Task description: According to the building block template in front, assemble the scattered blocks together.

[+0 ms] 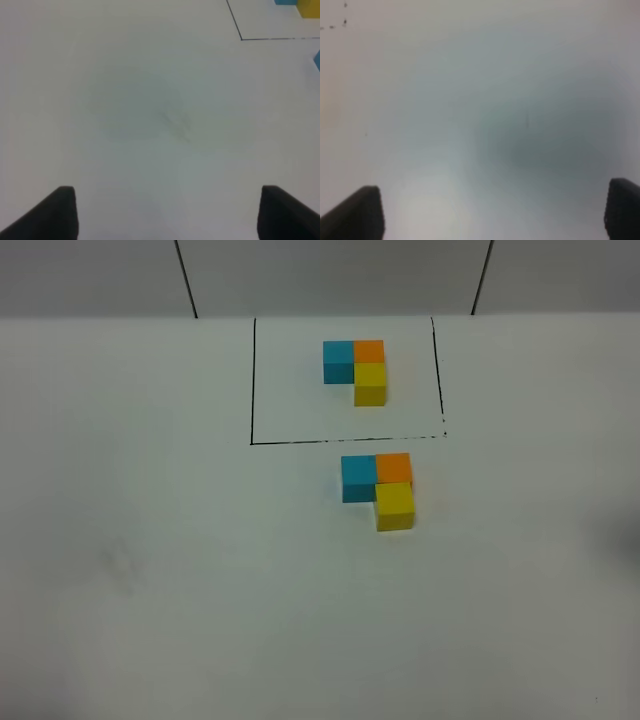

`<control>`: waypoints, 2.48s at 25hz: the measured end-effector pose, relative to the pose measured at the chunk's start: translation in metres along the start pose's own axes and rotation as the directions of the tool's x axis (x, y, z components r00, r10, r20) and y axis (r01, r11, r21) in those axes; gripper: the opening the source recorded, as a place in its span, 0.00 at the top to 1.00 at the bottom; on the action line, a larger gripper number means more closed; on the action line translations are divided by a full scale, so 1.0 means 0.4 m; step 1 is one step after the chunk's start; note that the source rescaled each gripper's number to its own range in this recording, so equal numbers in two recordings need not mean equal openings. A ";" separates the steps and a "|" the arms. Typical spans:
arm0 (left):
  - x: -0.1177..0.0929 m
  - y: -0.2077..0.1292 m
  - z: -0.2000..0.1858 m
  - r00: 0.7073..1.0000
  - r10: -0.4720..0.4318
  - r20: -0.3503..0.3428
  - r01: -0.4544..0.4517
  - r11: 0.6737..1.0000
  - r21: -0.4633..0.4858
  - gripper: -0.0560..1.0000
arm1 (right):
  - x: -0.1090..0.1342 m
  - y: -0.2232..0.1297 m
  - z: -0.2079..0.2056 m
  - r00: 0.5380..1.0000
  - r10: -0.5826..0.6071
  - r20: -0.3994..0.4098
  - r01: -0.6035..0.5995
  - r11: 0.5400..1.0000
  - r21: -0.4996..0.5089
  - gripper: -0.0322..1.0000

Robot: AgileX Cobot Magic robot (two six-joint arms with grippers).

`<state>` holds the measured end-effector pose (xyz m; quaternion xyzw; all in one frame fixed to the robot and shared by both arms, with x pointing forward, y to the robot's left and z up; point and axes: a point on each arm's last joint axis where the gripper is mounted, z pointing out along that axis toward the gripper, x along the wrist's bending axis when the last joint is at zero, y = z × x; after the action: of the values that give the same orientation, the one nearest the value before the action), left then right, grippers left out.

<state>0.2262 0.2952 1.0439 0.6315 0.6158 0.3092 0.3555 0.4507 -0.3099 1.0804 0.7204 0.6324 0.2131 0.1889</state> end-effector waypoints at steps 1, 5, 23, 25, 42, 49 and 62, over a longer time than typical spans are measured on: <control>0.000 0.000 0.000 1.000 0.000 0.000 0.000 1.000 0.000 0.38 | -0.002 -0.012 -0.023 1.000 -0.002 0.009 0.002 1.000 -0.008 0.19; 0.000 0.000 0.000 1.000 0.000 0.000 0.000 1.000 0.000 0.38 | -0.007 -0.093 -0.100 1.000 0.004 0.015 -0.003 0.999 -0.044 0.19; 0.000 0.000 0.000 1.000 0.000 0.000 0.000 1.000 0.000 0.38 | -0.021 -0.407 -0.213 0.994 -0.091 -0.068 0.058 0.920 -0.388 0.20; 0.000 0.000 0.000 1.000 0.000 0.000 0.000 1.000 0.000 0.38 | -0.023 -0.418 -0.222 0.993 -0.092 -0.071 0.054 0.907 -0.419 0.21; 0.000 0.000 0.000 1.000 0.000 0.000 0.000 1.000 0.000 0.38 | -0.039 -0.493 -0.240 0.988 -0.121 -0.096 0.058 0.867 -0.494 0.29; 0.000 0.000 0.000 1.000 0.000 0.000 0.000 1.000 0.000 0.38 | -0.042 -0.493 -0.239 0.991 -0.102 -0.089 0.045 0.869 -0.494 0.29; 0.000 0.000 0.000 1.000 0.000 0.000 0.000 1.000 0.000 0.38 | -0.056 -0.490 -0.239 0.998 -0.034 -0.059 0.000 0.868 -0.497 0.29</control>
<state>0.2262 0.2952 1.0439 0.6315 0.6158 0.3092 0.3555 0.2332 -0.3066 1.0527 0.6346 0.5685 0.3906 0.3485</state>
